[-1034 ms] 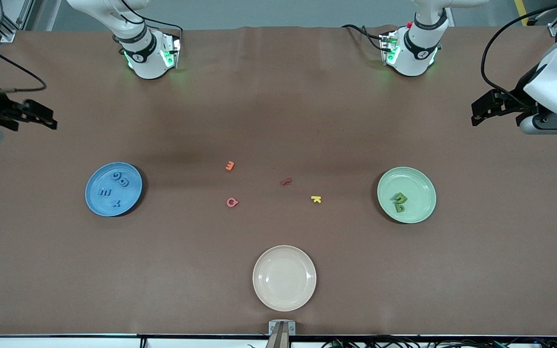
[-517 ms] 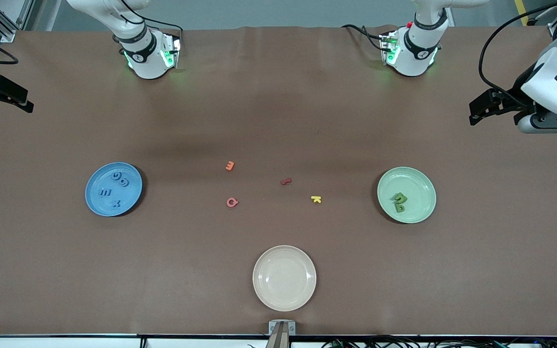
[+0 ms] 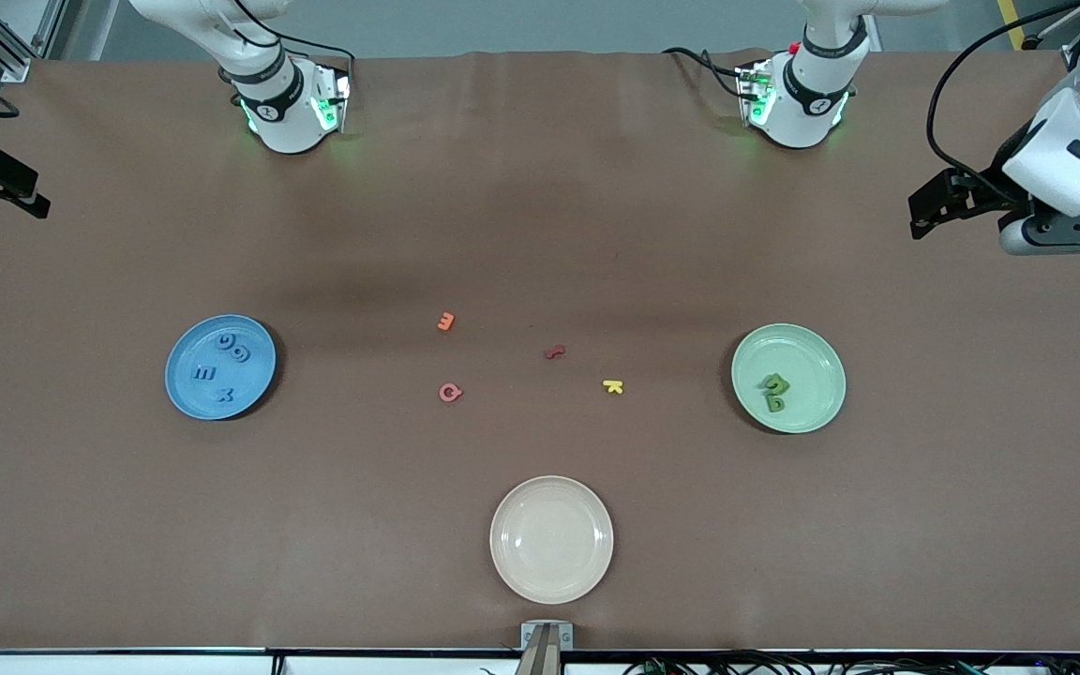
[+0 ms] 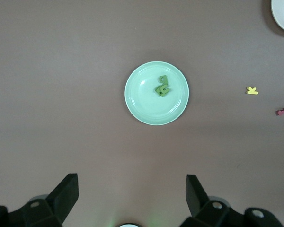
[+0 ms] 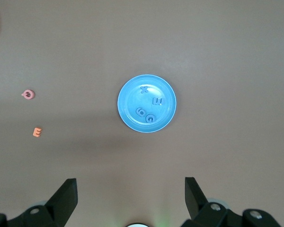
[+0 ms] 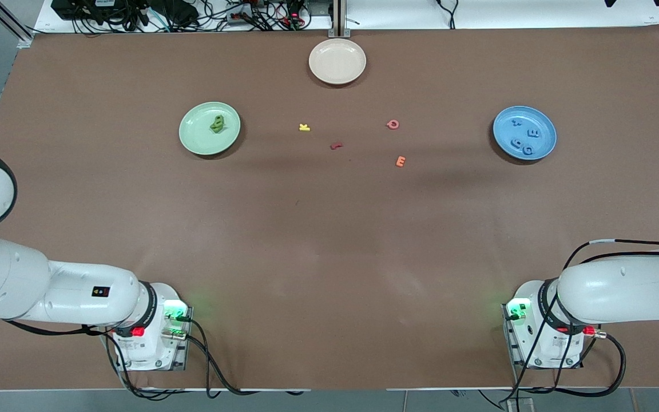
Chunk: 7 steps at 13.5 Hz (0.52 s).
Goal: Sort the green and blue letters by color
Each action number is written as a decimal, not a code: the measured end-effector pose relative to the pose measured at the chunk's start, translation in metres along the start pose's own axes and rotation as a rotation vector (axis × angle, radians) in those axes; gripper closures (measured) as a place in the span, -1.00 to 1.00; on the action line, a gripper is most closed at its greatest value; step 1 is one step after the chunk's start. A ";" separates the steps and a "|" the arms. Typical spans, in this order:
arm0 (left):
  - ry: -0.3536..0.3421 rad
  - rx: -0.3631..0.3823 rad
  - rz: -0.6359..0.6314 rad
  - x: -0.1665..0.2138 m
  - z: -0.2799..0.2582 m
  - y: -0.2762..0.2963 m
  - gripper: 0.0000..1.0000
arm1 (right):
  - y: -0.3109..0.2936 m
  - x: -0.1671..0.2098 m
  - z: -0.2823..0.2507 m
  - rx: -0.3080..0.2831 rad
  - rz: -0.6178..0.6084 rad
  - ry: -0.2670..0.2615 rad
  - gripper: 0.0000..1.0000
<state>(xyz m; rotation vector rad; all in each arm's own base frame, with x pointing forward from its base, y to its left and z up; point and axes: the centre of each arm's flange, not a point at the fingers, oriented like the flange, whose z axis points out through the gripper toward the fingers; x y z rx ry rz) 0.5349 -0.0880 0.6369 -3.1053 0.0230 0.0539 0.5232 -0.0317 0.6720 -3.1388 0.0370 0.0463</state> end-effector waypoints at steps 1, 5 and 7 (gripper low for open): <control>0.006 0.000 -0.001 -0.002 -0.003 -0.001 -1.00 | 0.000 0.000 0.000 0.000 0.000 -0.001 -1.00; 0.024 0.001 -0.009 -0.006 -0.012 -0.005 -1.00 | -0.001 0.002 0.002 -0.001 -0.001 -0.003 -1.00; 0.032 -0.001 -0.011 -0.006 -0.016 -0.006 -1.00 | -0.001 0.005 0.003 -0.001 -0.002 -0.003 -1.00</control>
